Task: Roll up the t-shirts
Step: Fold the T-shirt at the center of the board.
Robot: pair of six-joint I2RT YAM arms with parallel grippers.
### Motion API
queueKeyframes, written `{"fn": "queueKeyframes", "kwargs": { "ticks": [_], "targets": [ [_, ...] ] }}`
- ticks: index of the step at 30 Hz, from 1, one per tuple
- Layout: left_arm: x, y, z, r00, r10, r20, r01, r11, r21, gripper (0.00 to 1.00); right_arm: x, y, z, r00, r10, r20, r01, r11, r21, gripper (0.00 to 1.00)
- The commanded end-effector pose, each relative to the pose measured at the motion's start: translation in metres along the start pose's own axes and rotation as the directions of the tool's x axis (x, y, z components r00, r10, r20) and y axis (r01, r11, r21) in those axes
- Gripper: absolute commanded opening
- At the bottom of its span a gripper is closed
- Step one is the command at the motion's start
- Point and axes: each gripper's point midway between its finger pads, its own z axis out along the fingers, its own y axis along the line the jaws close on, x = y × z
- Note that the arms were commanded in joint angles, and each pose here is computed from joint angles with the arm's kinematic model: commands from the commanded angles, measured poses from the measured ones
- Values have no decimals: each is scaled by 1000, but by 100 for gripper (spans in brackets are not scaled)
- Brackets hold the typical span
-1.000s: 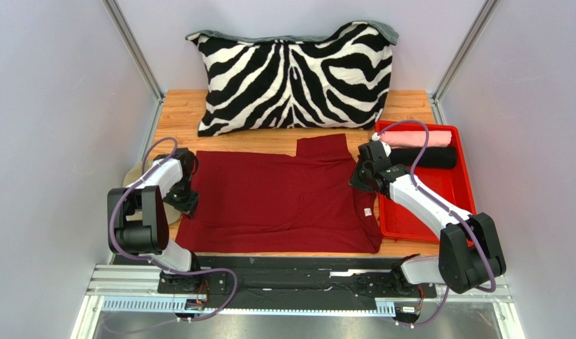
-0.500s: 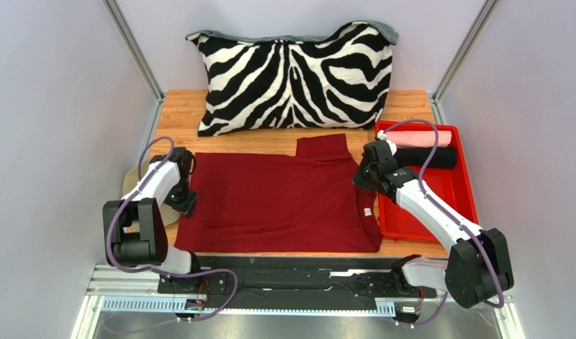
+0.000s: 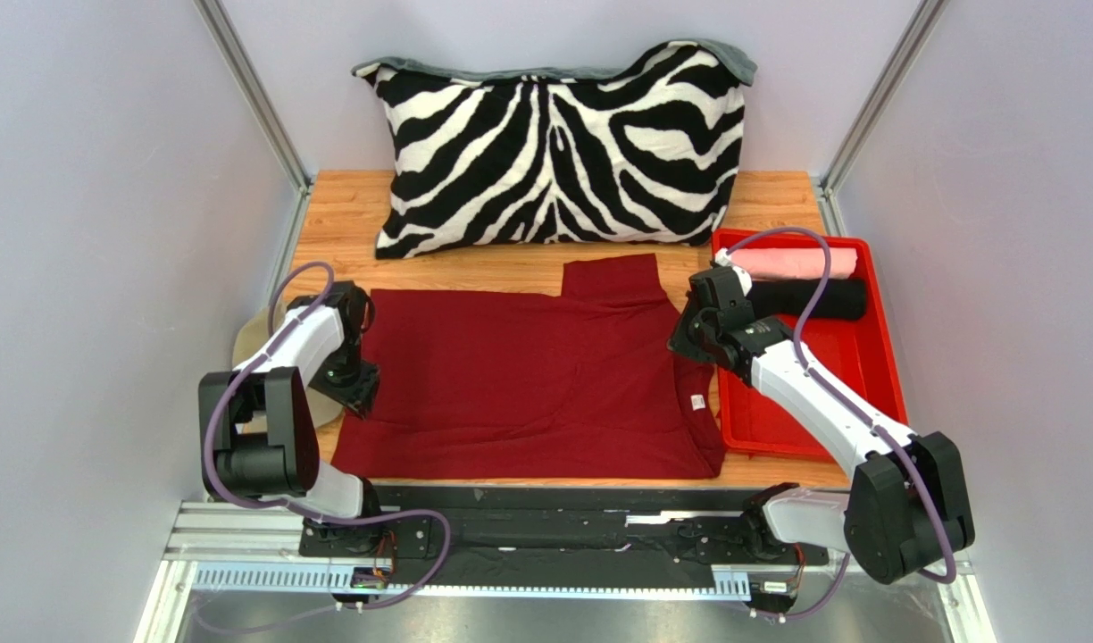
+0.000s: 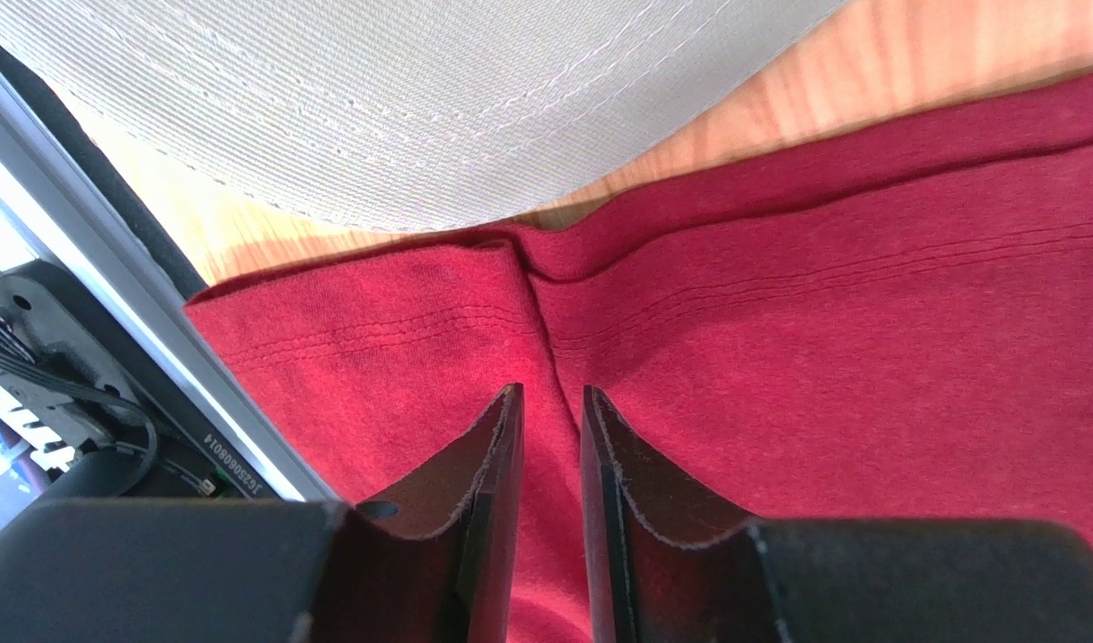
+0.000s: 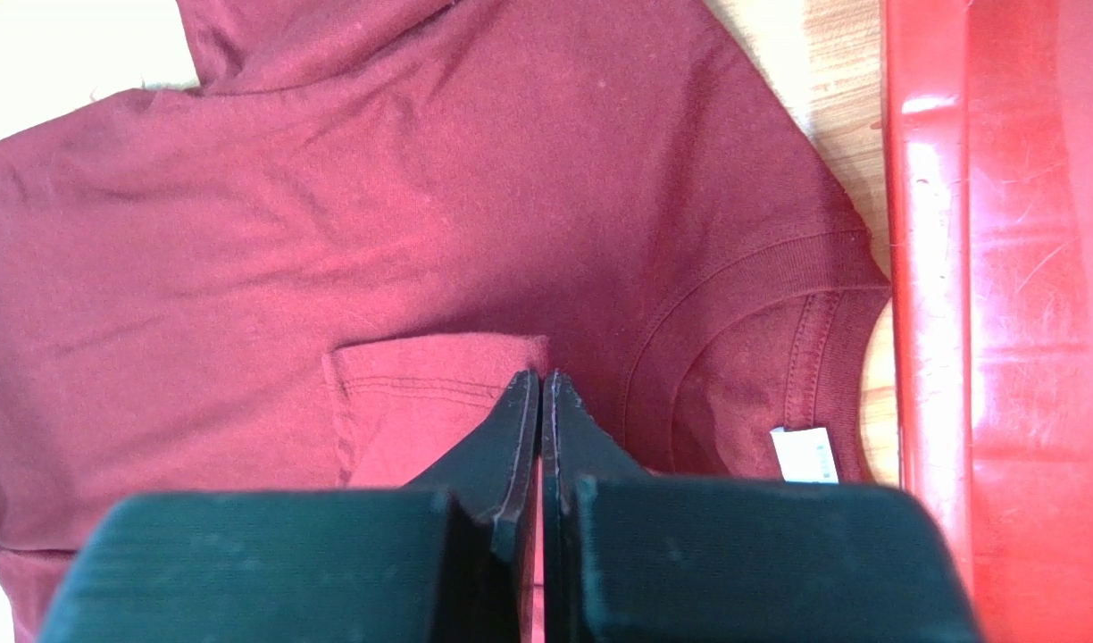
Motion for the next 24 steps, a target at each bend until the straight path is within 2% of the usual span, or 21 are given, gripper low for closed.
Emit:
{"fn": "queueKeyframes", "kwargs": {
  "ticks": [1,10,24],
  "targets": [
    [5,0,6,1000,-11,-17,11,1000,-8,31,-3,7,5,1000,3,12,-3,1000,-26,0],
    [10,-9,16,999,-11,-32,10,1000,-18,31,-1,7,9,1000,-12,3,12,999,-30,0],
    [16,4,16,1000,-6,-30,5,999,-32,27,1,7,14,1000,-13,-8,13,1000,-28,0]
  ]
}}
